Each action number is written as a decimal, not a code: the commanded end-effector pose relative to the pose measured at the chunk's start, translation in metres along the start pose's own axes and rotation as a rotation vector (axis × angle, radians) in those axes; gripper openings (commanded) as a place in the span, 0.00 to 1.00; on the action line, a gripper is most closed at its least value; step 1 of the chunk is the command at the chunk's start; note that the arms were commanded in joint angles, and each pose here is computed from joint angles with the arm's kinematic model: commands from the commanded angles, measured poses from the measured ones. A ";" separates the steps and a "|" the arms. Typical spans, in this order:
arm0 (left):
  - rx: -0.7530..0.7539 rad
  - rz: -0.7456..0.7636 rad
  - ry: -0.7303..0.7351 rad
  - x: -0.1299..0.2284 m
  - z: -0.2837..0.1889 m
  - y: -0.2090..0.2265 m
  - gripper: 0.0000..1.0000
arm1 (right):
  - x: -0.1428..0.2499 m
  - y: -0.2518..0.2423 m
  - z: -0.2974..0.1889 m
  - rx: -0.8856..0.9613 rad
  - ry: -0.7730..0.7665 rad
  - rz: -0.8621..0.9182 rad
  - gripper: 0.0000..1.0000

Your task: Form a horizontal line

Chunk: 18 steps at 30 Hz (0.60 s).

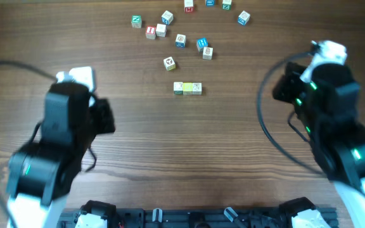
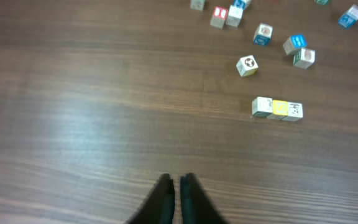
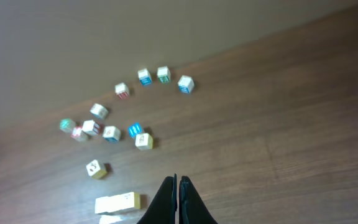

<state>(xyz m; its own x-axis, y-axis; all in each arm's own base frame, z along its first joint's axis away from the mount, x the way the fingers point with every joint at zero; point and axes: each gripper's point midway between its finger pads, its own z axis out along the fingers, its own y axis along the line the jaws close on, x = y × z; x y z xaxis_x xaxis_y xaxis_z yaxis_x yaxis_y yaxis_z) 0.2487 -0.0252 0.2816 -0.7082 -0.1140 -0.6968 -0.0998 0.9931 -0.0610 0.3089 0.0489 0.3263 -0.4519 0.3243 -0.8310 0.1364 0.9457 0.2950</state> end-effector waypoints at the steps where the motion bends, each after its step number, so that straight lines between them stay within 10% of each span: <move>1: -0.020 -0.046 -0.065 0.006 -0.030 0.015 0.13 | -0.015 -0.008 -0.044 -0.021 -0.097 0.006 0.06; 4: -0.010 -0.088 -0.092 0.014 -0.046 0.020 0.14 | -0.016 -0.015 -0.073 -0.043 -0.140 0.018 0.14; 7: -0.008 -0.089 -0.099 0.024 -0.057 0.025 0.30 | -0.015 -0.023 -0.098 -0.060 -0.177 0.028 0.48; 10: -0.011 -0.087 -0.096 0.030 -0.062 0.028 1.00 | -0.014 -0.026 -0.111 -0.070 -0.197 0.033 0.95; 18: -0.048 -0.067 0.001 0.054 -0.062 0.036 1.00 | 0.008 -0.037 -0.110 -0.031 -0.117 0.011 1.00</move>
<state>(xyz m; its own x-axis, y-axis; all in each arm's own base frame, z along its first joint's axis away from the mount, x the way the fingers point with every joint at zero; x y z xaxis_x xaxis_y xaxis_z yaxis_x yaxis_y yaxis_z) 0.1684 -0.0015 0.2874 -0.6928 -0.1719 -0.7003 -0.1602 0.9836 -0.0829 0.2063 0.0176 0.3636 -0.3356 0.3406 -0.8783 0.0954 0.9398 0.3281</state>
